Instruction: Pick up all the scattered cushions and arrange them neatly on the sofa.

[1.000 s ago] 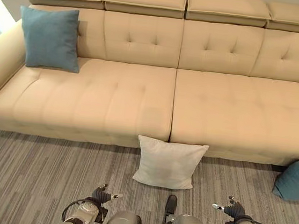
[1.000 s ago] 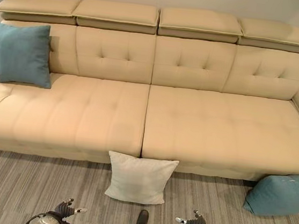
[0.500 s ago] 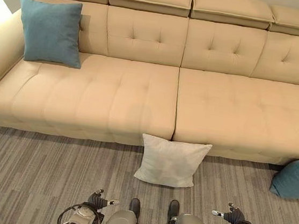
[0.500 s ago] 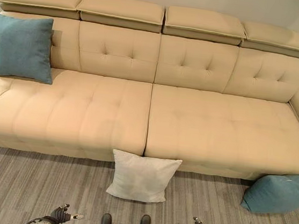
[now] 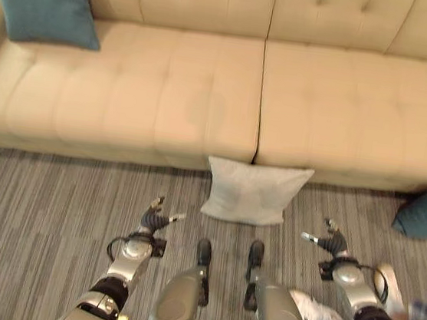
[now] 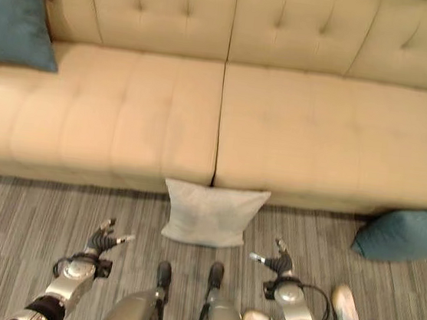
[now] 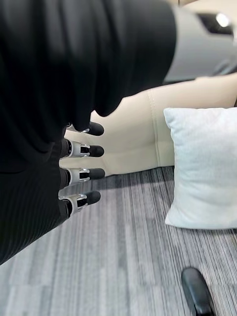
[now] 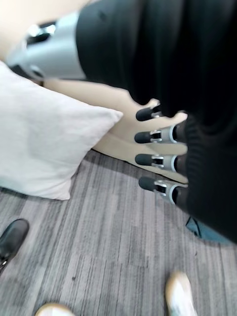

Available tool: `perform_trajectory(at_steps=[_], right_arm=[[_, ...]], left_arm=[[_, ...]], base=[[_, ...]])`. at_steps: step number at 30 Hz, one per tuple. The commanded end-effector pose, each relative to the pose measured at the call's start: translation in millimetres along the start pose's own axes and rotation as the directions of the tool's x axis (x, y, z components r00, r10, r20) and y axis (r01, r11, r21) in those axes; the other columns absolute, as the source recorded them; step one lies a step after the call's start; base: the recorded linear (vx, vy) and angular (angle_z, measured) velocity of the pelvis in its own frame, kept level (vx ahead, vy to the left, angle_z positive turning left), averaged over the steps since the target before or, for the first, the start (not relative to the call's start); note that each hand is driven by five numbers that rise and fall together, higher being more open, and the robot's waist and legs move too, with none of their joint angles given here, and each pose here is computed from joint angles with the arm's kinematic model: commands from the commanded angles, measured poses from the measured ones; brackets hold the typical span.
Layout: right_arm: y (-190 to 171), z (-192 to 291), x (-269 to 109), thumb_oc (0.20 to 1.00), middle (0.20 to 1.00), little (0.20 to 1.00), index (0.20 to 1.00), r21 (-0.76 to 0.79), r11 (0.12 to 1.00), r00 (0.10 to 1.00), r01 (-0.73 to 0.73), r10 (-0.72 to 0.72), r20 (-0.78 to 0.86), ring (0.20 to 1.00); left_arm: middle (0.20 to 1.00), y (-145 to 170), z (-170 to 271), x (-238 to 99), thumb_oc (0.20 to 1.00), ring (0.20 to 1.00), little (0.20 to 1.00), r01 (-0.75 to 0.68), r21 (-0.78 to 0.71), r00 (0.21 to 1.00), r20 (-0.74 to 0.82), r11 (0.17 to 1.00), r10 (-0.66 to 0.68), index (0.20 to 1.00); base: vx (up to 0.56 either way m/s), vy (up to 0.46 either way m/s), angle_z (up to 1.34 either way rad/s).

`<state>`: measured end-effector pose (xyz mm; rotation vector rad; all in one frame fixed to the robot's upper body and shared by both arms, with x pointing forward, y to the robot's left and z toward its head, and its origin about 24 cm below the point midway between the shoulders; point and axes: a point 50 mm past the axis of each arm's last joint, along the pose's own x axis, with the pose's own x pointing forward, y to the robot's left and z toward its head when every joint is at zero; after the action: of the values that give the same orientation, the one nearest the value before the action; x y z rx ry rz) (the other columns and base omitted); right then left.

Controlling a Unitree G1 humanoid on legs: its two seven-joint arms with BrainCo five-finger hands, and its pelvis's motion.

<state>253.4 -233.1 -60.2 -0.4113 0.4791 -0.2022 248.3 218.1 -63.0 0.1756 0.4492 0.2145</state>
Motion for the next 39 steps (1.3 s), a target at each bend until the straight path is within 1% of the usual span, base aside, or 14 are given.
perform_trajectory(at_steps=[1, 3, 6, 10, 15, 19, 20, 21, 24, 28, 39], right_arm=[[-15.2, 18.5, 3.4, 1.000, 1.000, 1.000, 1.000, 0.041, 0.996, 0.991, 0.085, -0.089, 0.099, 1.000], [-19.2, 42.8, 11.2, 1.000, 1.000, 1.000, 1.000, 0.070, 0.990, 0.978, 0.125, -0.134, 0.161, 1.000], [-24.3, 64.8, 17.7, 1.000, 1.000, 1.000, 1.000, 0.099, 0.981, 0.961, 0.164, -0.181, 0.209, 1.000], [-25.5, 77.8, 23.1, 1.000, 1.000, 1.000, 1.000, 0.146, 0.970, 0.951, 0.193, -0.221, 0.214, 1.000], [-38.5, 110.0, 31.1, 1.000, 1.000, 1.000, 1.000, 0.214, 0.945, 0.918, 0.248, -0.300, 0.261, 1.000], [-56.9, 152.4, 34.8, 1.000, 1.000, 1.000, 1.000, 0.294, 0.909, 0.857, 0.296, -0.388, 0.338, 1.000], [-57.0, 152.4, 34.8, 1.000, 1.000, 1.000, 1.000, 0.294, 0.909, 0.857, 0.295, -0.388, 0.338, 1.000], [-60.9, 163.7, 35.1, 1.000, 1.000, 1.000, 1.000, 0.306, 0.902, 0.841, 0.304, -0.405, 0.359, 1.000], [-67.4, 182.3, 33.9, 1.000, 1.000, 1.000, 1.000, 0.327, 0.892, 0.811, 0.312, -0.429, 0.397, 1.000], [-67.8, 208.5, 31.0, 1.000, 1.000, 1.000, 1.000, 0.347, 0.886, 0.775, 0.307, -0.445, 0.450, 1.000], [-43.0, 240.6, 24.6, 1.000, 1.000, 1.000, 1.000, 0.327, 0.914, 0.752, 0.239, -0.387, 0.533, 1.000]], left_arm=[[1.000, 13.6, 13.2, 3.1, 1.000, 1.000, 1.000, -0.098, -0.068, 0.992, 0.074, 0.993, 0.103, 1.000], [1.000, 10.9, 33.7, 10.7, 1.000, 1.000, 1.000, -0.112, -0.075, 0.984, 0.132, 0.991, 0.122, 1.000], [1.000, 8.0, 53.1, 16.9, 1.000, 1.000, 1.000, -0.115, -0.083, 0.974, 0.185, 0.990, 0.129, 1.000], [1.000, 2.9, 68.7, 23.4, 1.000, 1.000, 1.000, -0.108, -0.074, 0.969, 0.216, 0.991, 0.121, 1.000], [1.000, -1.3, 102.6, 32.3, 1.000, 1.000, 1.000, -0.111, -0.095, 0.947, 0.291, 0.989, 0.134, 1.000], [1.000, -9.2, 155.5, 34.5, 1.000, 1.000, 1.000, -0.084, -0.141, 0.893, 0.429, 0.986, 0.137, 1.000], [1.000, -9.2, 155.5, 34.5, 1.000, 1.000, 1.000, -0.084, -0.141, 0.893, 0.429, 0.986, 0.137, 1.000], [1.000, -10.1, 171.4, 33.8, 1.000, 1.000, 1.000, -0.081, -0.142, 0.871, 0.471, 0.987, 0.139, 1.000], [1.000, -11.1, 194.5, 31.7, 1.000, 1.000, 1.000, -0.075, -0.147, 0.836, 0.530, 0.986, 0.143, 1.000], [1.000, -18.5, 225.2, 26.4, 1.000, 1.000, 1.000, -0.052, -0.162, 0.788, 0.599, 0.985, 0.140, 1.000], [1.000, -42.7, 251.7, 18.8, 1.000, 1.000, 1.000, 0.002, -0.146, 0.753, 0.651, 0.989, 0.095, 1.000]], base=[[-0.09, -0.021, -0.07], [-0.10, -0.022, -0.07], [-0.09, -0.012, -0.01], [-0.09, -0.010, -0.02], [-0.06, -0.005, -0.01], [0.00, -0.026, 0.07], [0.00, 0.000, 0.00], [0.00, 0.000, 0.00], [0.00, -0.012, 0.07], [-0.02, -0.016, 0.06], [0.00, -0.005, 0.01]])
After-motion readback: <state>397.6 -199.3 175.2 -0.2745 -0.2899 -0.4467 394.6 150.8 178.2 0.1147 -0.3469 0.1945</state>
